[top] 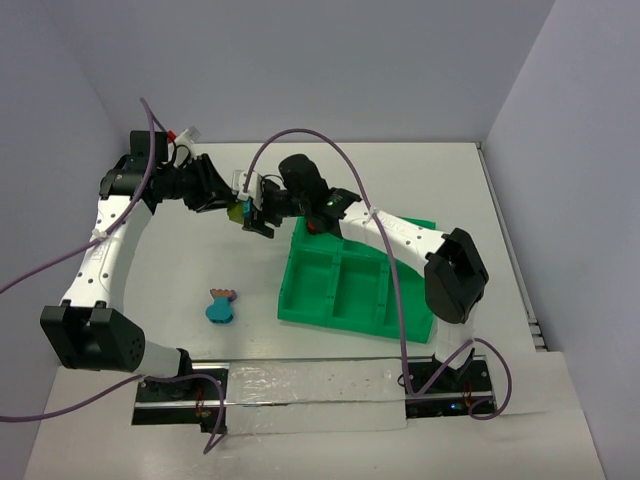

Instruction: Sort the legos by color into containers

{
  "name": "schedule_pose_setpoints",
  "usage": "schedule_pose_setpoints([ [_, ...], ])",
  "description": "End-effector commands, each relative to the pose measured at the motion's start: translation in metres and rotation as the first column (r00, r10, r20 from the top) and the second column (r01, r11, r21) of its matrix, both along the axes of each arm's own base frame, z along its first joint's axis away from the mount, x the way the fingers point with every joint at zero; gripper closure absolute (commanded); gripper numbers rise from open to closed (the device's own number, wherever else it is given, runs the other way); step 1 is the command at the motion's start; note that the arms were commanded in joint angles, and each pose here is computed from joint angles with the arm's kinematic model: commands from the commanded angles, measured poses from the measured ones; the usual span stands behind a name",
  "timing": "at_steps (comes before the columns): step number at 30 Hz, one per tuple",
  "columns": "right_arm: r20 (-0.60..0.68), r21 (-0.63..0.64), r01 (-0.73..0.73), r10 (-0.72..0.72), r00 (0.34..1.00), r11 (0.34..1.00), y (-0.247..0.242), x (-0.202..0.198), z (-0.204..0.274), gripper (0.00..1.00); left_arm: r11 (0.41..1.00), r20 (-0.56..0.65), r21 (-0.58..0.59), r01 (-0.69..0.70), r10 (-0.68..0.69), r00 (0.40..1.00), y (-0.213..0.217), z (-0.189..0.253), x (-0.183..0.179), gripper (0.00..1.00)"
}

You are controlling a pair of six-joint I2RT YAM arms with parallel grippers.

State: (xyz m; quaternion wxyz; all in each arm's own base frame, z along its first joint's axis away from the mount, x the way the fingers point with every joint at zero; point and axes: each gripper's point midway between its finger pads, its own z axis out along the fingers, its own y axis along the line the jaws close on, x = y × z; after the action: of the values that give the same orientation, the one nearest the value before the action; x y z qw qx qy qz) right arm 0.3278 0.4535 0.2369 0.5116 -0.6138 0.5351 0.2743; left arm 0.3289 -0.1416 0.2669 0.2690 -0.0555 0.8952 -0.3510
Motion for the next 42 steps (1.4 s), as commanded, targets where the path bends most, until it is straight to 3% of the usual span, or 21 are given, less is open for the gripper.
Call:
schedule_pose_setpoints([
  [1,0.019,0.049,0.002,-0.003,1.000,0.999,0.003,0.003,0.011,0.29,0.999,0.101,-0.031,0.044,-0.040,0.994,-0.007,0.030,-0.002,1.00],
  [4,0.016,0.057,0.005,-0.006,1.000,0.998,0.005,0.004,0.011,0.42,0.999,0.101,-0.032,0.044,-0.040,0.994,-0.008,0.030,-0.002,1.00],
  [11,-0.006,0.099,0.004,-0.004,1.000,0.995,0.007,0.005,0.026,0.99,0.999,0.097,-0.025,0.038,-0.035,0.995,-0.007,0.027,-0.001,1.00],
  [22,-0.051,0.075,0.062,-0.059,0.997,0.995,-0.016,0.010,0.008,1.00,1.000,0.138,0.011,-0.023,0.021,0.990,0.002,0.039,0.008,1.00],
  [35,-0.046,0.123,0.103,-0.098,0.994,0.987,-0.028,0.015,0.019,1.00,0.994,0.218,0.003,-0.108,0.105,0.970,0.013,0.066,0.015,1.00],
  [42,0.000,0.203,0.222,-0.227,0.974,0.954,-0.059,0.034,0.063,1.00,0.992,0.238,-0.013,-0.125,0.125,0.963,0.014,0.075,0.020,1.00],
])
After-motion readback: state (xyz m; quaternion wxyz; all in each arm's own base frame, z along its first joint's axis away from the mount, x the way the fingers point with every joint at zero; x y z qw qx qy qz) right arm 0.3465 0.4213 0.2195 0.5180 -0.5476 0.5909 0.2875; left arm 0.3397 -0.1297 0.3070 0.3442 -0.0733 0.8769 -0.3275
